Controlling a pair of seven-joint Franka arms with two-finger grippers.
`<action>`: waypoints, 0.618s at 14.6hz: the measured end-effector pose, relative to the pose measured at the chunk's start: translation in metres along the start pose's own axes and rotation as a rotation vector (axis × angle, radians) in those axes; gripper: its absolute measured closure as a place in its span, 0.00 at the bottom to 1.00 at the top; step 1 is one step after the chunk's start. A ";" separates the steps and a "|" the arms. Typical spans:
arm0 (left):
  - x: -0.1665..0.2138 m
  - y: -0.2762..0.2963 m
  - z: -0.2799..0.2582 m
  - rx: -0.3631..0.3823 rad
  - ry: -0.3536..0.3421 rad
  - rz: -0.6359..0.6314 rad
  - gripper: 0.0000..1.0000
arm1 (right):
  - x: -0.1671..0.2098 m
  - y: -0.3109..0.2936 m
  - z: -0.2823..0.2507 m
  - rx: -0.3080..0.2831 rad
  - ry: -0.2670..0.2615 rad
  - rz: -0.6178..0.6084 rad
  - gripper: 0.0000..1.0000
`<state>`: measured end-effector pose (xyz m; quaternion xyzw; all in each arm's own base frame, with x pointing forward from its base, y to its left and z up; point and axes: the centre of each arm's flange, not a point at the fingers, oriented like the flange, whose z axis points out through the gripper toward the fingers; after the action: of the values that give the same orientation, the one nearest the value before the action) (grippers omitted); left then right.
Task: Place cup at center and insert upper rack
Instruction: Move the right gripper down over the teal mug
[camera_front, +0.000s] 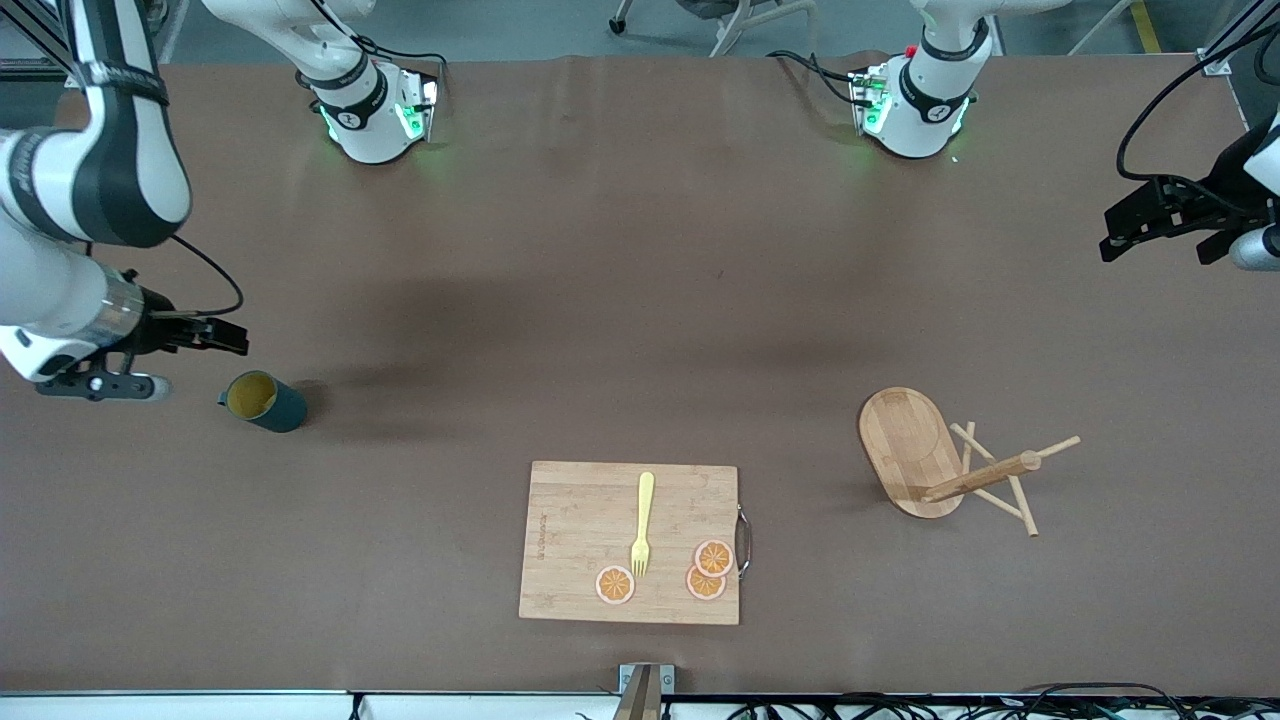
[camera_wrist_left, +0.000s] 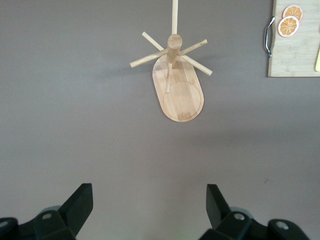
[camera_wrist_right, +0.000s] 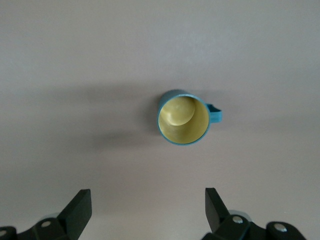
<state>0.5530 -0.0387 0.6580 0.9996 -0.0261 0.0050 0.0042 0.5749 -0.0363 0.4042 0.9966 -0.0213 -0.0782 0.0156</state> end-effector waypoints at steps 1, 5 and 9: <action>0.000 0.000 0.000 0.000 0.000 0.000 0.00 | 0.001 0.000 0.014 -0.001 -0.019 -0.001 0.00; 0.000 0.000 0.000 0.000 0.000 0.000 0.00 | 0.012 -0.004 0.062 -0.007 -0.087 -0.005 0.00; 0.000 0.000 0.000 0.000 0.001 0.000 0.00 | 0.037 -0.005 0.118 -0.017 -0.051 -0.008 0.00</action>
<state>0.5530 -0.0387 0.6582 0.9996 -0.0260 0.0053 0.0042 0.5934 -0.0359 0.2813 0.9941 -0.0169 -0.1041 0.0235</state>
